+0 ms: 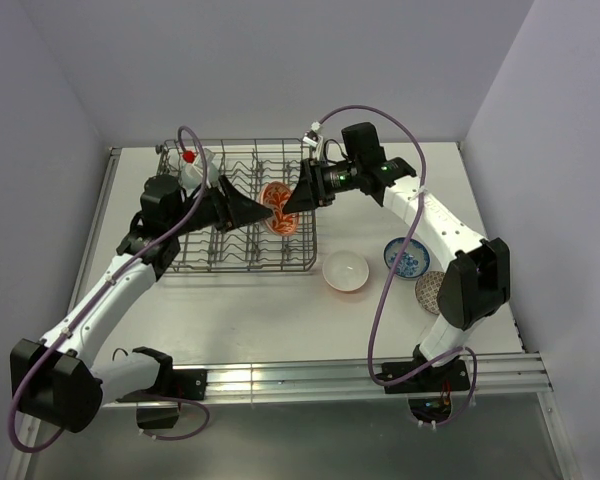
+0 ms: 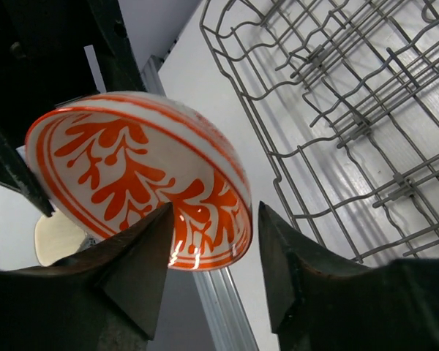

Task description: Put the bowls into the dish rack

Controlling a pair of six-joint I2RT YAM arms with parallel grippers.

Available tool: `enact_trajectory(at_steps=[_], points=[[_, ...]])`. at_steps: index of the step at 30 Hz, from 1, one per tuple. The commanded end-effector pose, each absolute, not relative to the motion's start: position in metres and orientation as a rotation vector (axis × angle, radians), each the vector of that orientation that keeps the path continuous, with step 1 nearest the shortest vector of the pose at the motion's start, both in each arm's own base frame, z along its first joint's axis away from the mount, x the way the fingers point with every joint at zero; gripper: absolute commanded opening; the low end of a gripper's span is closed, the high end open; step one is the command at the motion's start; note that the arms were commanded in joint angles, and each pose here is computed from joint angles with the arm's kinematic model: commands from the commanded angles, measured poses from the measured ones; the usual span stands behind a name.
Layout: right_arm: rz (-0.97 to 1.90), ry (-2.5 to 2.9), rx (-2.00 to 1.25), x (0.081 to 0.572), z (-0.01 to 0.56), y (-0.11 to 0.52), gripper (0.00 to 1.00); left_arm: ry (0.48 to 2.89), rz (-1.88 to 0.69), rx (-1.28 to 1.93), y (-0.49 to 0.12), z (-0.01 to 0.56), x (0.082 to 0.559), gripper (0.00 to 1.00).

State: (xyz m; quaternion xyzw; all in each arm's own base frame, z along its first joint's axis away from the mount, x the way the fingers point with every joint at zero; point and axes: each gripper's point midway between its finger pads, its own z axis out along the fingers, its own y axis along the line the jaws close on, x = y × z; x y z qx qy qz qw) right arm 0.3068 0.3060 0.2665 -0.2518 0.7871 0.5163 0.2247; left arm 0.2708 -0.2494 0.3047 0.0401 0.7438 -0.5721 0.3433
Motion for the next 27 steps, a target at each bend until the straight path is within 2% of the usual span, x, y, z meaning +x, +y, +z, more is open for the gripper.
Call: enact_trajectory(at_steps=[1, 5, 7, 10, 20, 24, 27], points=[[1.428, 2.108, -0.741, 0.306, 0.284, 0.310, 0.57, 1.834, -1.442, 0.120, -0.241, 0.336, 0.281, 0.00], [1.415, 2.104, -0.742, 0.305, 0.288, 0.308, 0.73, 1.862, -1.374, 0.046, -0.222, 0.328, 0.295, 0.00], [1.402, 2.107, -0.743, 0.305, 0.289, 0.306, 0.85, 1.937, -1.295, 0.001, -0.210, 0.316, 0.303, 0.00], [1.382, 2.116, -0.736, 0.307, 0.290, 0.299, 0.90, 2.047, -1.105, -0.057, -0.181, 0.297, 0.320, 0.00], [1.305, 2.159, -0.676, 0.319, 0.282, 0.266, 0.94, 2.127, -0.200, -0.120, -0.056, 0.261, 0.347, 0.00], [1.284, 2.169, -0.660, 0.321, 0.277, 0.260, 0.95, 2.174, 0.021, -0.072, -0.027, 0.241, 0.346, 0.00], [1.281, 2.178, -0.655, 0.321, 0.275, 0.259, 0.95, 2.230, 0.090, -0.024, -0.021, 0.224, 0.347, 0.00]])
